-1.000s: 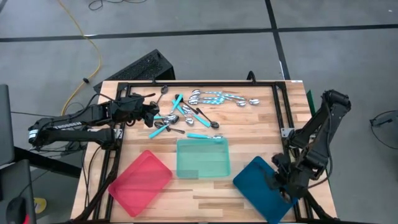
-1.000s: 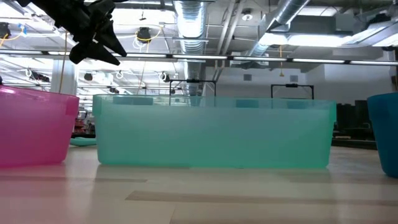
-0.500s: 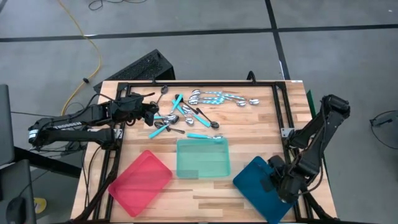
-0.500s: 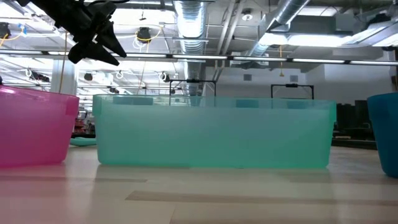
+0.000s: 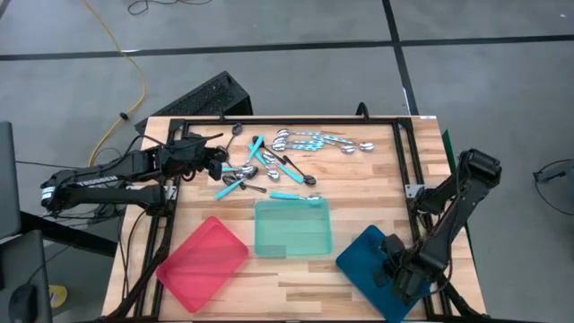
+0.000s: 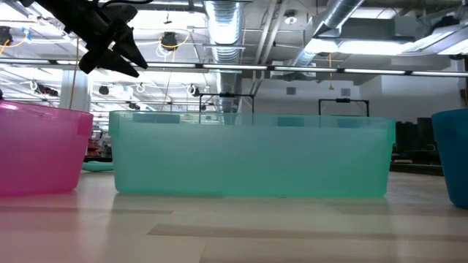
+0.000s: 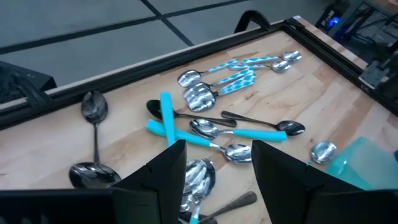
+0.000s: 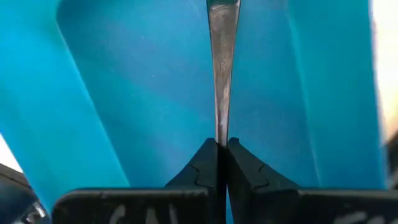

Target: Sort silverware by color (type)

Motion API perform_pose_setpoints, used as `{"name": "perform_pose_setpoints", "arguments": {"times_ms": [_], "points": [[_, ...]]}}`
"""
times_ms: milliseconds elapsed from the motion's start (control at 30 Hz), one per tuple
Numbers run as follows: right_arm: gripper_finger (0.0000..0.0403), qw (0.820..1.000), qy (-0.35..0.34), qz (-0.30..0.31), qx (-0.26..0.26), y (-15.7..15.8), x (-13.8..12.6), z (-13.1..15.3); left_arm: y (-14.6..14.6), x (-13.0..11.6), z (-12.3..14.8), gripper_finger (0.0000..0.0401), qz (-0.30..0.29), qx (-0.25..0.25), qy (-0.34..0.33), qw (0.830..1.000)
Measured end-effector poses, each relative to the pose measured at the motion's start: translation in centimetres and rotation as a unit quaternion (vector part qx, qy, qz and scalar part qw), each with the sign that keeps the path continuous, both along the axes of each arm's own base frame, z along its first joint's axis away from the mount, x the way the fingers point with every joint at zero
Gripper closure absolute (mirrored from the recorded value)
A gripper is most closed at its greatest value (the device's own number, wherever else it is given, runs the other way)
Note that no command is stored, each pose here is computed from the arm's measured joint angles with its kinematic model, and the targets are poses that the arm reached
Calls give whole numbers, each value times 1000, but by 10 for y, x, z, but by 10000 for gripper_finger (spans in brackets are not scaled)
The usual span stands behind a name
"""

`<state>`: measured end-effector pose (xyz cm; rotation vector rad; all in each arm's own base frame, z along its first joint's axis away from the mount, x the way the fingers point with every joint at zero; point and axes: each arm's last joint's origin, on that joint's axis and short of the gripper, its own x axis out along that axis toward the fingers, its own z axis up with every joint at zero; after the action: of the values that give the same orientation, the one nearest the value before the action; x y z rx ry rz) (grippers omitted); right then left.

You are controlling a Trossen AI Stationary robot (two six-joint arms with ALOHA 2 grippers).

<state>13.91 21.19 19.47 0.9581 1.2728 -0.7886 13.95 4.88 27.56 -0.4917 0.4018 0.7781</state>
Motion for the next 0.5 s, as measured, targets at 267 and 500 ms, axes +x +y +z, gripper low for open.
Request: {"name": "perform_pose_setpoints", "arguments": {"times_ms": [267, 500], "points": [[356, 1000, 14, 3, -19, 12, 3, -22, 0, 0, 0, 234, 3, 3, 1, 1000], [350, 999, 24, 2, -34, 12, 4, -28, 0, 0, 0, 234, 5, 4, 2, 1000]]}}
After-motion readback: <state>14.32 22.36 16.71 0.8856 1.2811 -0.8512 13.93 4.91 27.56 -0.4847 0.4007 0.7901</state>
